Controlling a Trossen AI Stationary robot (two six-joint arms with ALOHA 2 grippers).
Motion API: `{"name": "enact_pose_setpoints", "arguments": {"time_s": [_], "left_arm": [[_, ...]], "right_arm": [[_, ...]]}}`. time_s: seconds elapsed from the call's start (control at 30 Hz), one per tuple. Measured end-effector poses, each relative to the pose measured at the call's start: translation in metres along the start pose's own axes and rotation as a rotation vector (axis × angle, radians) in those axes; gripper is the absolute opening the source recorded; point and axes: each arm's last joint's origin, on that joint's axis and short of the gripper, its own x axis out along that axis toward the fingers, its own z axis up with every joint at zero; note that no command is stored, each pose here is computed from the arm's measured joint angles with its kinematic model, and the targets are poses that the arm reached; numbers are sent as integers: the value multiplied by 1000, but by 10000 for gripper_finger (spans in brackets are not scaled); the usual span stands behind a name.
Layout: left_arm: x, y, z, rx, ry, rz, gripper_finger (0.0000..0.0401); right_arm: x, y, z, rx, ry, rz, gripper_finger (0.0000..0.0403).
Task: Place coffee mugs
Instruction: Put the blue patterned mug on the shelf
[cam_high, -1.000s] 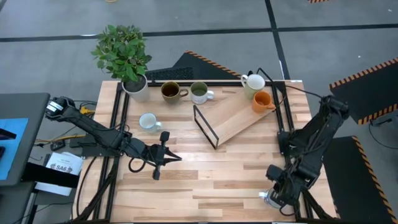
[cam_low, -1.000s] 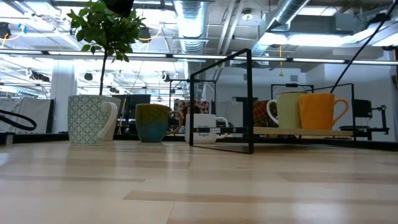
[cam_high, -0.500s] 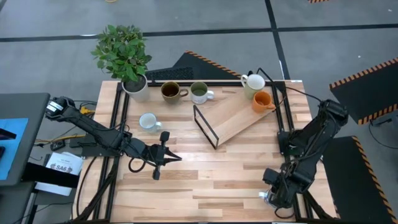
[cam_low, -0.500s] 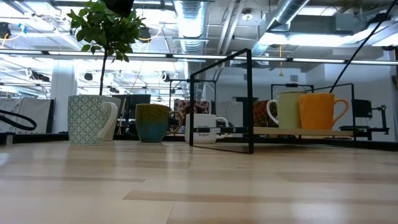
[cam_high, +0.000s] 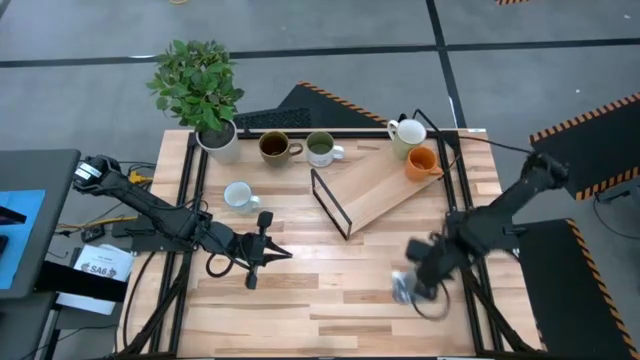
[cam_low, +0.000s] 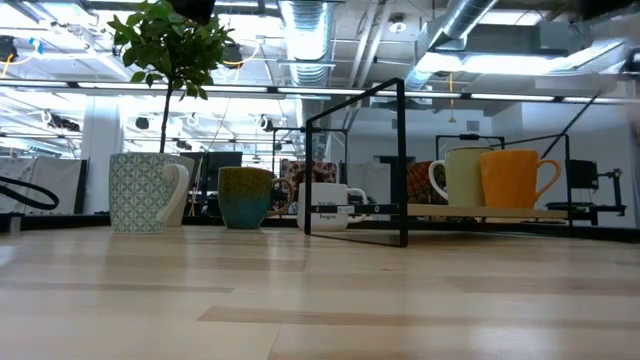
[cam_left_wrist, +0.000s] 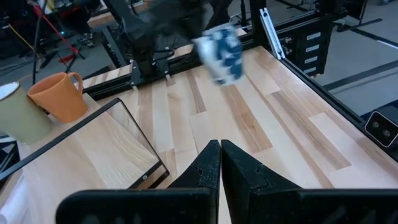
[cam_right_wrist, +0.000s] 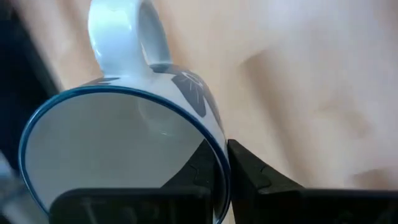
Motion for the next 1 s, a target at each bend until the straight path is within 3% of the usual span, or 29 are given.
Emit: {"name": "enact_pose_setpoints", "arguments": {"time_s": [0.13, 0.3, 0.43, 0.67, 0.8, 1.0], "left_arm": [[0, 0, 0, -1, -2, 0, 0], [0, 0, 0, -1, -4, 1, 0], [0, 0, 0, -1, -4, 1, 0], [0, 0, 0, -1, -2, 0, 0], [0, 0, 0, 0, -1, 0, 0], [0, 0, 0, -1, 0, 0, 0]], "right_arm": [[-31, -34, 36, 84, -161, -128, 42], [-75, -67, 89, 204, -495, -237, 42], [-98, -94, 130, 268, -586, -341, 42], [-93, -149, 190, 341, -418, -546, 42], [-74, -176, 210, 347, -267, -578, 42], [-53, -210, 224, 401, -157, -588, 42]]}}
